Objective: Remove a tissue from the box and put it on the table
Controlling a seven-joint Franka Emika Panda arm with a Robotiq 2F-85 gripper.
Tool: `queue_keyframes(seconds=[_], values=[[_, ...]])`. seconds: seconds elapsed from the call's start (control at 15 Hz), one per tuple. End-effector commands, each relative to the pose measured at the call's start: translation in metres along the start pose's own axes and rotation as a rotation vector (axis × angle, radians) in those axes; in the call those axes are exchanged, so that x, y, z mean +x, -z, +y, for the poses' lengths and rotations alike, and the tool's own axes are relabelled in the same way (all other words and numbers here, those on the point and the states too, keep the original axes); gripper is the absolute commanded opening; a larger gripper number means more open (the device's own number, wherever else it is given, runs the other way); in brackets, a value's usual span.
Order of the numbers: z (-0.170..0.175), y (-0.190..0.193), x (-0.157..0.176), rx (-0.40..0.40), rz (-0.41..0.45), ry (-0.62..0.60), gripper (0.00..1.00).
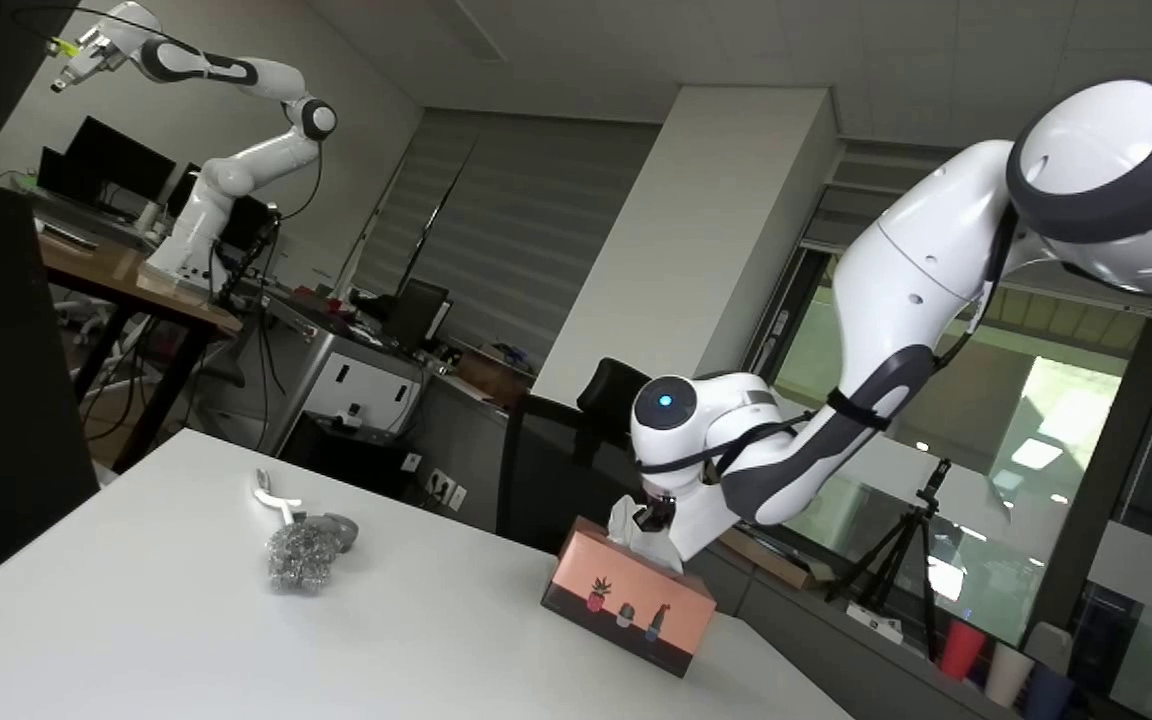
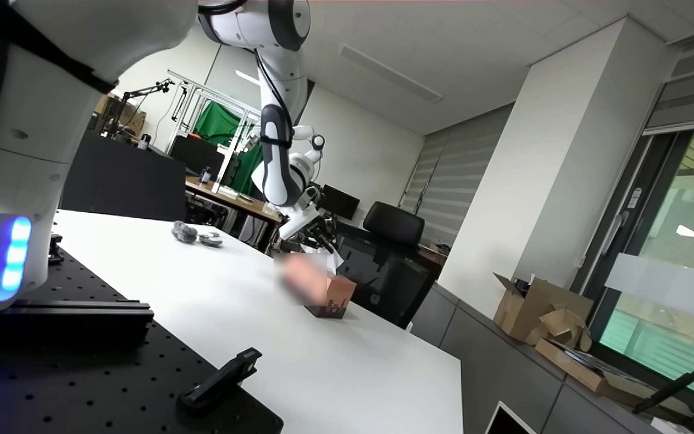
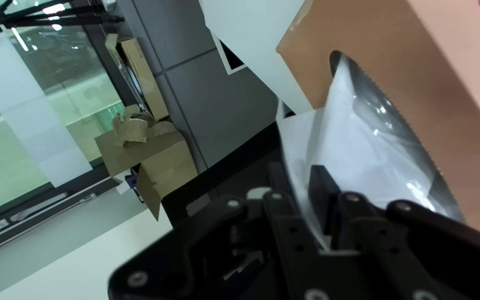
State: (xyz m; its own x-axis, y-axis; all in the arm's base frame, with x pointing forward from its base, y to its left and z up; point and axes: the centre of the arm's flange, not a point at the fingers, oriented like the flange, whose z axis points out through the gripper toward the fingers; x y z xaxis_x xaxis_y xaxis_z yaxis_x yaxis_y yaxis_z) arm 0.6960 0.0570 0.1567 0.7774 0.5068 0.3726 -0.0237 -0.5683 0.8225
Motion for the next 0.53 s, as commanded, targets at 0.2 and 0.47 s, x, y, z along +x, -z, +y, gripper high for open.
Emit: queue_keyframes(seconds=[0.2, 0.47], values=[[0.032, -0.012, 0.018, -0.045, -0.077, -0.101, 0.00], [0.057, -0.013, 0.036, -0.053, -0.138, -0.136, 0.00]])
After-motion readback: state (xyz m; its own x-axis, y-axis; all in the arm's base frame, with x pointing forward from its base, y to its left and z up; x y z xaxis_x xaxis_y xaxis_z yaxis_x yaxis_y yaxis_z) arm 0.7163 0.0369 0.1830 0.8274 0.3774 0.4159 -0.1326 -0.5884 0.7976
